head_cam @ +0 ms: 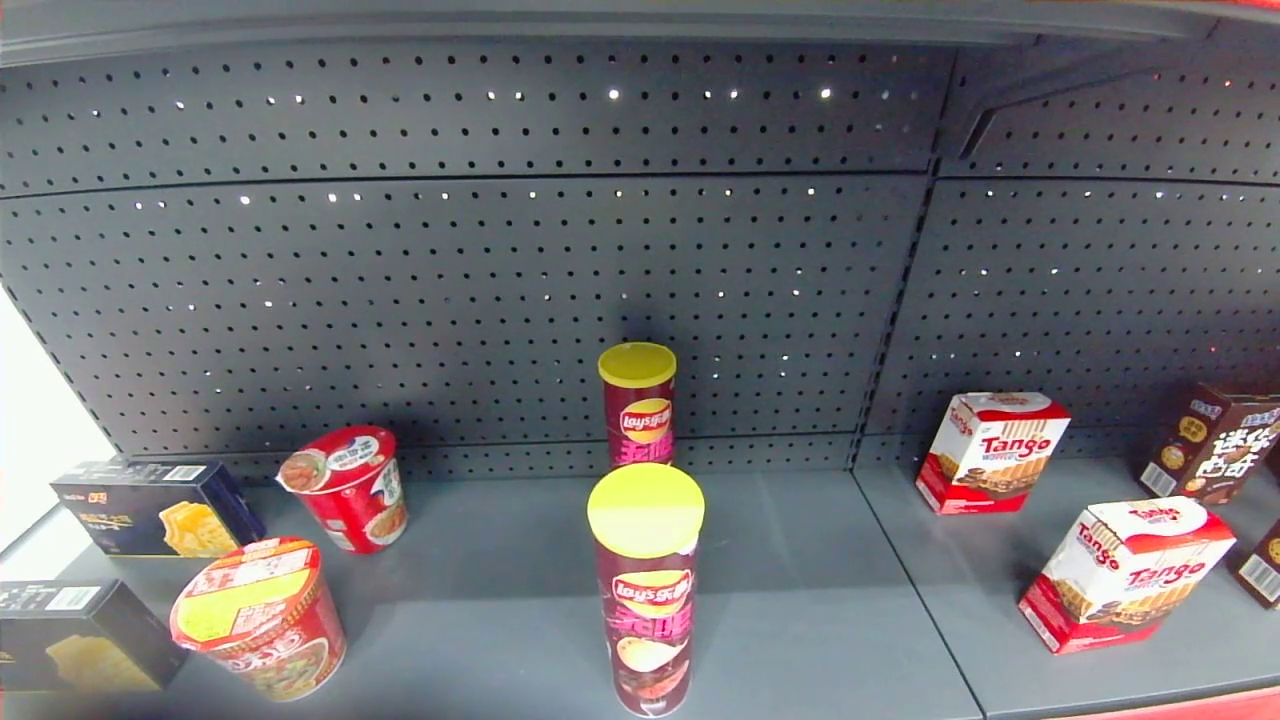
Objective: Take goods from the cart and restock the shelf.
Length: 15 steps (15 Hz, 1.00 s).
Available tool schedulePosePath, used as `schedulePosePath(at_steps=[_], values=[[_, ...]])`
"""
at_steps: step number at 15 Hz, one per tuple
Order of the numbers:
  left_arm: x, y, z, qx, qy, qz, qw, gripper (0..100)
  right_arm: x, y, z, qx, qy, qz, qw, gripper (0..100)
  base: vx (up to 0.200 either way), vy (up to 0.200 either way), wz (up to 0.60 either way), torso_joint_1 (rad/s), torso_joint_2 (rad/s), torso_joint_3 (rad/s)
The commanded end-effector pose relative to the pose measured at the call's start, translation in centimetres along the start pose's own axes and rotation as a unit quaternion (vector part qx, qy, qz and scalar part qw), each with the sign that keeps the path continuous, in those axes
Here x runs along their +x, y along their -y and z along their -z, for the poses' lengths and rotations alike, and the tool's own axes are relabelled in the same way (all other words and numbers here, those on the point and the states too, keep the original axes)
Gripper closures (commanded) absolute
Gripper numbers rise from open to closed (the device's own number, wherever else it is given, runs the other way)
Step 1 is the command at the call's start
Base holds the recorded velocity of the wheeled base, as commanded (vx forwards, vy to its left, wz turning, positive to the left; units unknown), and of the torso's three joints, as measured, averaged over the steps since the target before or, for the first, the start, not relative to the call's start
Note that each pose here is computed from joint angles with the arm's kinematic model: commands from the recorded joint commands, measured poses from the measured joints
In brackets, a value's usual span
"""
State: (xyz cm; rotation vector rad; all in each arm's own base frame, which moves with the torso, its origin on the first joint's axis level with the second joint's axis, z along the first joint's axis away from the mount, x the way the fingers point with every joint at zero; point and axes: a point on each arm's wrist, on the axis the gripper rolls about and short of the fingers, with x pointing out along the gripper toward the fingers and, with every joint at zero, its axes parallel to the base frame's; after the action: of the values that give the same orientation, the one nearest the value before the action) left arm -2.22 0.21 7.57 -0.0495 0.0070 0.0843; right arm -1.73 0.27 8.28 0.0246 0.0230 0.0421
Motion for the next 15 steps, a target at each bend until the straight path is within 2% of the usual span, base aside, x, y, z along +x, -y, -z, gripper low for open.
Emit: schedulePosePath(at_steps=[1, 15], values=[[0.01, 0.0, 0.0, 0.0, -0.001, 0.0, 1.0, 0, -0.58, 0.34, 0.89, -0.015, 0.002, 0.051, 0.999, 0, 0.0, 0.0, 0.0, 0.0, 0.0, 0.0], [0.01, 0.0, 0.0, 0.001, -0.001, 0.001, 1.0, 0, -0.56, 0.34, 0.81, -0.011, 0.007, 0.051, 0.999, 0, 0.0, 0.0, 0.0, 0.0, 0.0, 0.0]])
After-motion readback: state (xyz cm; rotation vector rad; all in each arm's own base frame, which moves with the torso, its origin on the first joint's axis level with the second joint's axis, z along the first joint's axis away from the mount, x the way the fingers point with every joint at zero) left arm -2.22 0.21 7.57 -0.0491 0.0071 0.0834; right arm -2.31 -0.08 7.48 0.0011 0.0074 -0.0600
